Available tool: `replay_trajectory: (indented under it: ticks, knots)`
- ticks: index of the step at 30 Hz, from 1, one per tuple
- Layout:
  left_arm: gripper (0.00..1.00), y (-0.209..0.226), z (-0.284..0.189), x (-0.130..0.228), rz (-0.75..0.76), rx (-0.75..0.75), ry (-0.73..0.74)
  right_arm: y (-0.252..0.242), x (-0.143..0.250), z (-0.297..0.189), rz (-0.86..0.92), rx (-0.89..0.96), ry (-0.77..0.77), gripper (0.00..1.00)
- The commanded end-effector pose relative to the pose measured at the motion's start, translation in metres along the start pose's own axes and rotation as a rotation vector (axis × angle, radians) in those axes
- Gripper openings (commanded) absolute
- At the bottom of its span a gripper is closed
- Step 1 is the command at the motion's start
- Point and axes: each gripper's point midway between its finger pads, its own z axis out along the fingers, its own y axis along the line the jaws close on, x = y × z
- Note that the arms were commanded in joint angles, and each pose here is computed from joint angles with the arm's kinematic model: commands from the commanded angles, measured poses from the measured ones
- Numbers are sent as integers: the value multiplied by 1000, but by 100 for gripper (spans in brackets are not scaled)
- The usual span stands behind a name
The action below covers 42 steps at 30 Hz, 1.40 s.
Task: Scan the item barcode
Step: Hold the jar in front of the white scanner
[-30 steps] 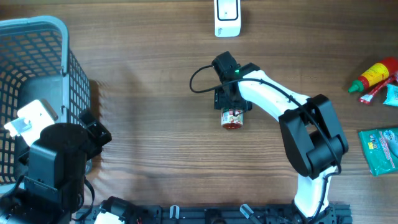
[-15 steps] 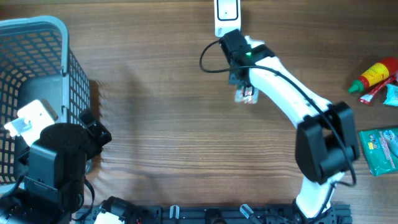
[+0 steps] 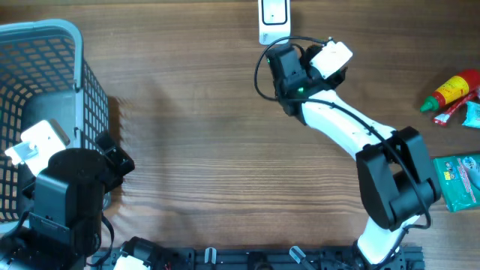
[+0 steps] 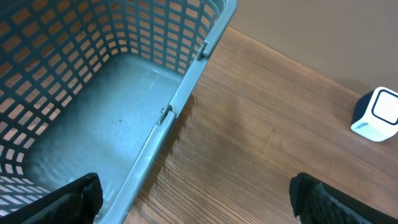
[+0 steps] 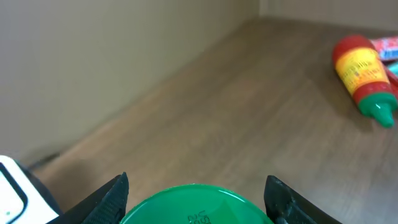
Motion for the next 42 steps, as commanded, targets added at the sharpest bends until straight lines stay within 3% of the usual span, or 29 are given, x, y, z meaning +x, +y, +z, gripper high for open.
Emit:
replay_trajectory:
  ticks: [1, 4, 6, 10, 14, 15, 20, 24, 26, 29, 32, 42]
  knots:
    - [100, 0, -1, -2, -21, 4, -6, -1, 22, 7, -182, 7, -10, 48]
    - [100, 0, -1, -2, -21, 4, -6, 0, 46, 16, -260, 19, -12, 50]
    - [100, 0, -1, -2, -21, 4, -6, 1, 68, 24, -351, 22, -6, 57]
    - [100, 0, -1, -2, -21, 4, -6, 5, 77, 22, -379, 10, -7, 70]
    - [100, 0, -1, -2, -21, 4, -6, 27, 67, -5, -412, -66, -32, 97]
    - [100, 0, -1, -2, -21, 4, -6, 34, 61, -17, -406, -96, -32, 100]
    - [100, 0, -1, -2, -21, 4, -6, 54, 24, -70, -417, -343, 128, 100]
    - [100, 0, -1, -2, -21, 4, -6, 46, -38, -84, -243, -535, 320, 100]
    - [100, 0, -1, -2, -21, 4, -6, 40, -47, -81, -187, -628, 469, 100]
    - [100, 0, -1, -2, -21, 4, -6, 21, -34, -67, -174, -670, 695, 99]
    - [100, 0, -1, -2, -21, 4, -6, 4, -11, -58, -172, -600, 842, 99]
    - [100, 0, -1, -2, -21, 4, -6, 9, 69, -14, -346, -358, 1102, 99]
